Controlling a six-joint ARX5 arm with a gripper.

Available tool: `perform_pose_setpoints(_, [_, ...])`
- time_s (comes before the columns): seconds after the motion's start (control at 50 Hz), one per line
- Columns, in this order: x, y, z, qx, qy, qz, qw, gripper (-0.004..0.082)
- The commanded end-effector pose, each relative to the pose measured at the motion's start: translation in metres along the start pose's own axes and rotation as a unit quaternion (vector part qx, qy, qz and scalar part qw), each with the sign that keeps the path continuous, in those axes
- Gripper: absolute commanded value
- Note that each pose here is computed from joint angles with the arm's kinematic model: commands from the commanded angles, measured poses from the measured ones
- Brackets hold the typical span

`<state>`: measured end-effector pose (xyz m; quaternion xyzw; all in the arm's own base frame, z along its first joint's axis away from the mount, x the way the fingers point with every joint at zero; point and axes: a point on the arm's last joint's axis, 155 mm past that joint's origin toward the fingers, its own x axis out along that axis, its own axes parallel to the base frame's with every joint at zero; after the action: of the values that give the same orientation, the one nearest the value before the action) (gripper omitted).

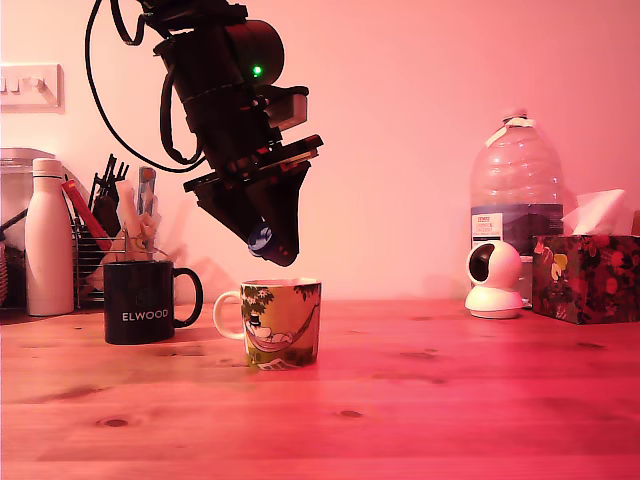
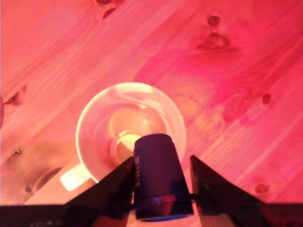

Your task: Pick up the coffee capsules from the table one by one and drop them inside the nearest coffee cup

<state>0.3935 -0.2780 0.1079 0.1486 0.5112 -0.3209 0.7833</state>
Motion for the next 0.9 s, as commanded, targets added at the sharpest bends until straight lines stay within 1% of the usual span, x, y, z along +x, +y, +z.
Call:
perform_pose_setpoints(0.0, [0.01,0.0,0.0,0.003,0.005,-0.001,1.0,0.0267])
perform_pose_setpoints(0.34, [0.009,0.002,0.002,0.002,0.002,0.003,1.0,0.0267])
perform_pose_setpoints(0.48, [0.008,0.01,0.006,-0.004,-0.009,0.008,0.9999,0.0267])
perform_pose_setpoints(0.88, [0.008,0.011,0.013,-0.003,-0.022,0.009,0.9997,0.0267])
